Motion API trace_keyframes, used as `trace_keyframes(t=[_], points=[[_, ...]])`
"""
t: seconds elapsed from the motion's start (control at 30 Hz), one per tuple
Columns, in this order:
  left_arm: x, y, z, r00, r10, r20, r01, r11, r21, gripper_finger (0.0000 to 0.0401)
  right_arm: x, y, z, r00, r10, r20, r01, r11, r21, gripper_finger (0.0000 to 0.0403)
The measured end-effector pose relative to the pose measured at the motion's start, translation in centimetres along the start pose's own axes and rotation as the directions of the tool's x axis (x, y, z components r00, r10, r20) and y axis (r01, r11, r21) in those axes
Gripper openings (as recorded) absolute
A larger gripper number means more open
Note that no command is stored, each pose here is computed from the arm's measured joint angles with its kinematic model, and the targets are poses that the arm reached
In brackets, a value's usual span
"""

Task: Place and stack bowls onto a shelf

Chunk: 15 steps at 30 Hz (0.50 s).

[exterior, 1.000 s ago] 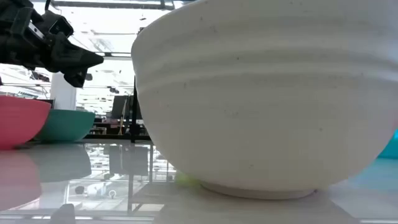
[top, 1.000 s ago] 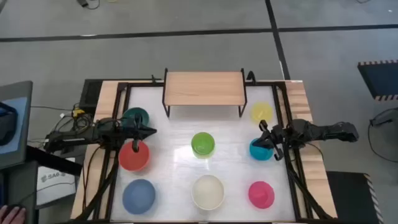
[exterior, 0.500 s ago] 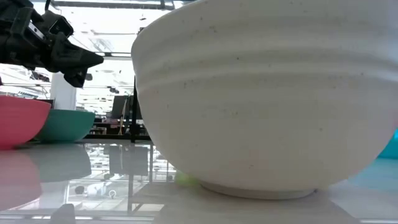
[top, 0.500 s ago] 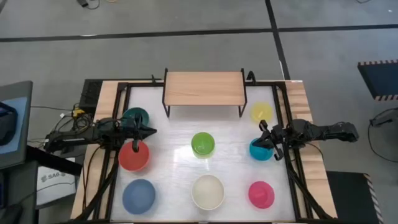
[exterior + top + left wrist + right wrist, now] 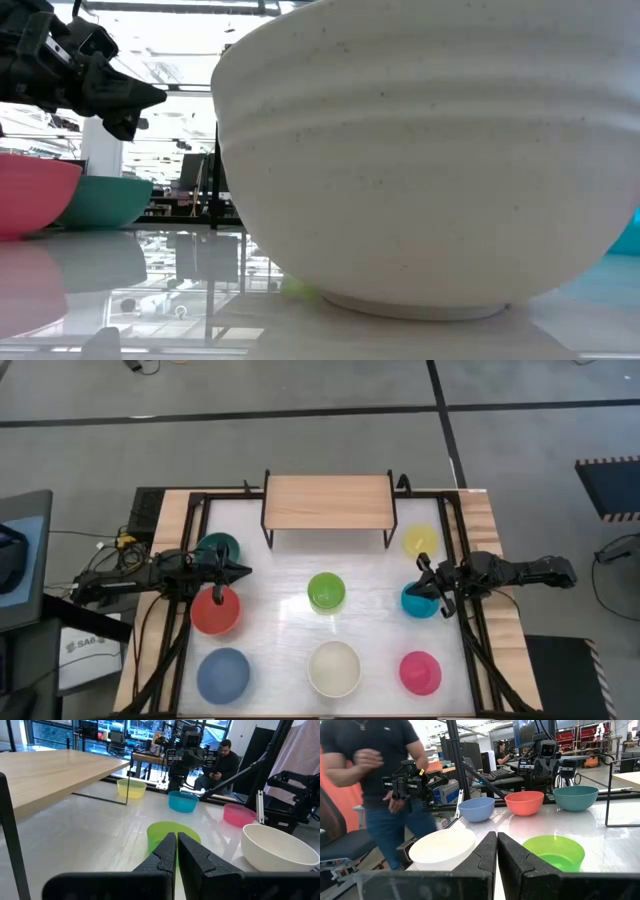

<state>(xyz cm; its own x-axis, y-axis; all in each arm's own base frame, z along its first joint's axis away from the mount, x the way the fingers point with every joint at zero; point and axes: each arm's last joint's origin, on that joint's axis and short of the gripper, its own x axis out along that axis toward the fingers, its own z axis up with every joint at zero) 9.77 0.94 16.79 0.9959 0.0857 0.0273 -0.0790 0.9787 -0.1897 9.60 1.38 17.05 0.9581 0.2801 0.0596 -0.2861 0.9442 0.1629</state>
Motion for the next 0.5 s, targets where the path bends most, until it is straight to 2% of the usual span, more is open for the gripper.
trace_keyframes(t=[0.5], points=[[0.00,0.01,0.02,1.000,0.005,0.001,-0.005,1.000,0.003,0.0002,0.00,0.00,0.00,1.000,0.000,0.000,0.000,1.000,0.000,0.0043]])
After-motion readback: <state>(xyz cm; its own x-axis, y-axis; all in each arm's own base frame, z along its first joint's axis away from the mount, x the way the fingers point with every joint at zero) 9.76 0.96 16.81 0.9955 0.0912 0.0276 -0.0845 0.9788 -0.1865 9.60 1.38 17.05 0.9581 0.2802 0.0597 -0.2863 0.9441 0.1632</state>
